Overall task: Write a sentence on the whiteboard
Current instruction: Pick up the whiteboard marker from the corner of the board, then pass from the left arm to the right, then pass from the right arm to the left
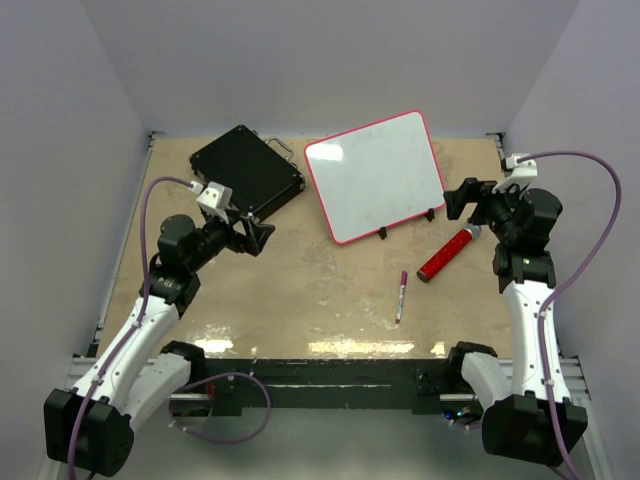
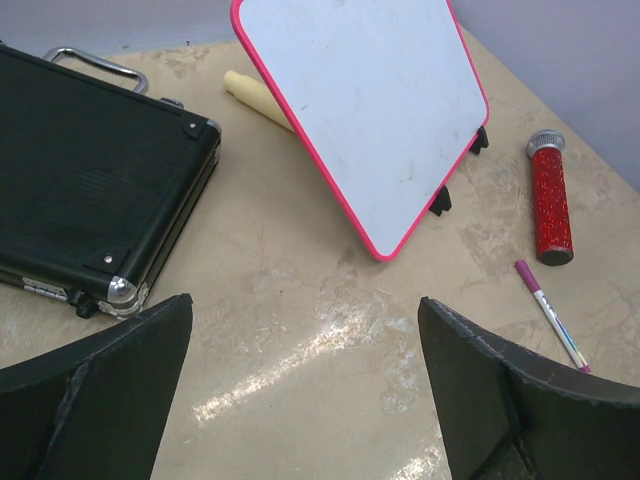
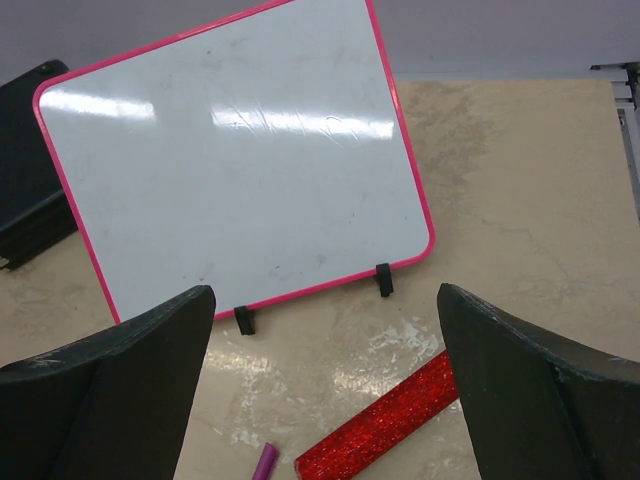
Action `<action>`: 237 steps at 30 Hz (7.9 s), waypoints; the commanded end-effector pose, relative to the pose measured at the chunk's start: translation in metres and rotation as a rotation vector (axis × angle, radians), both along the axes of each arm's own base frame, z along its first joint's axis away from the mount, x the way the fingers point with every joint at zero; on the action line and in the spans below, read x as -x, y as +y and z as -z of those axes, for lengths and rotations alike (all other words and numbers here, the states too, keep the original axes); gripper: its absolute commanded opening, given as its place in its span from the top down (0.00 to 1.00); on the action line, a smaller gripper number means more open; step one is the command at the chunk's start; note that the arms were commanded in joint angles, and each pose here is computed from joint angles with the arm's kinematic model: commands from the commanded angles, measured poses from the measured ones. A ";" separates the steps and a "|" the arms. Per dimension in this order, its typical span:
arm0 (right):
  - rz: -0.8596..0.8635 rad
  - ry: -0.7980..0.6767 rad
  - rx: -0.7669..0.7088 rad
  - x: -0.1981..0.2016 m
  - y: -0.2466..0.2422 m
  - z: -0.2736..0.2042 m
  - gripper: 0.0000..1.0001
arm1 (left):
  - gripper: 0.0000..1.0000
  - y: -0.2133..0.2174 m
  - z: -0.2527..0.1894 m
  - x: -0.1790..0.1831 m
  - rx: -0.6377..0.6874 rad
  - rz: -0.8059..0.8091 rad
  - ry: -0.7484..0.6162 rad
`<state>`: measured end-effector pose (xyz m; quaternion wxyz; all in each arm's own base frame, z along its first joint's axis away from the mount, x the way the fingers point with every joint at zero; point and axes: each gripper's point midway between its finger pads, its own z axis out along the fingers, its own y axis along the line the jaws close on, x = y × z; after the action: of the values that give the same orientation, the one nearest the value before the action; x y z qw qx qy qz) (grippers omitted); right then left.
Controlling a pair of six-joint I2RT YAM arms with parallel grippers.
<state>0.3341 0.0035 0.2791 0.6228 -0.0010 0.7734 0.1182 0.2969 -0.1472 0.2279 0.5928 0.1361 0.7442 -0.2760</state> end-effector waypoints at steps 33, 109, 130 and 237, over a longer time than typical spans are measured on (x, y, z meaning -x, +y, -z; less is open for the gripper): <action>-0.339 -0.078 0.265 0.027 0.035 0.024 0.01 | 0.04 -0.145 0.050 0.079 -0.104 0.062 0.471; -0.494 -0.004 0.174 0.031 0.058 0.045 0.02 | 0.97 -0.245 0.180 0.069 -0.668 -0.085 0.480; -0.815 0.125 -0.266 0.052 0.131 0.065 0.03 | 0.97 -0.282 0.043 0.044 -0.008 0.069 0.190; -1.311 0.004 0.093 0.113 0.187 0.079 1.00 | 0.58 -0.266 -0.044 0.061 0.004 0.893 0.050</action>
<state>0.2211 0.1867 0.1824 0.4016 -0.4800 0.6445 0.4392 0.2399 -0.4065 0.2699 0.4132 0.3958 0.6459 -0.5054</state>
